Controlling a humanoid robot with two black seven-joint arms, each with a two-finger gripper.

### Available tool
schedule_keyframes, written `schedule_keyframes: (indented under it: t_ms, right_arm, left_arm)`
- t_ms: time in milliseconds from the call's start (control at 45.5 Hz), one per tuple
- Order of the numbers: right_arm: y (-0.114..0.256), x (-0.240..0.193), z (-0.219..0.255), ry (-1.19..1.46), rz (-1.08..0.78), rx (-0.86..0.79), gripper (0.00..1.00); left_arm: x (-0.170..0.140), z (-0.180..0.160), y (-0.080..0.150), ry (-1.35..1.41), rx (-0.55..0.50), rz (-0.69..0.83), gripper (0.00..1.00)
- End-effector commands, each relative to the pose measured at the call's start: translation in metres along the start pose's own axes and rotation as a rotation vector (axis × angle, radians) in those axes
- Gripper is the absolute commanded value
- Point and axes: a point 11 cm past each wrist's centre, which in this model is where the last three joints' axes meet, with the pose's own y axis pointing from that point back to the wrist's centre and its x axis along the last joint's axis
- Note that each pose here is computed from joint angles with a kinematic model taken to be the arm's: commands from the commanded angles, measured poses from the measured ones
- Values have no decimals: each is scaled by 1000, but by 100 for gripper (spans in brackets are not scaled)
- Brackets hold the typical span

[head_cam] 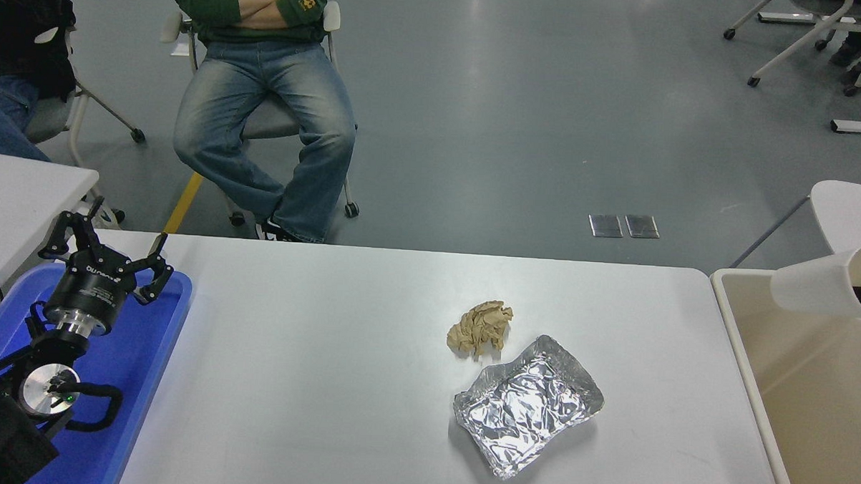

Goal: Clean the table surface

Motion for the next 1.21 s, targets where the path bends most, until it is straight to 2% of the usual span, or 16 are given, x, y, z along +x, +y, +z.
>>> schedule_keyframes:
  t_ms: [0,637,1187]
  right_arm:
    - [-33,11,45,-49,142,-133,0]
    - [-110,-43,127,-281,362,-370,0]
    - [-161,-106,133,-370,452,-472,0]
  left_arm:
    - [0,0,0,0,1,0,100]
    - [0,0,0,0,1,0,100]
    - [0,0,0,0,0,0,100]
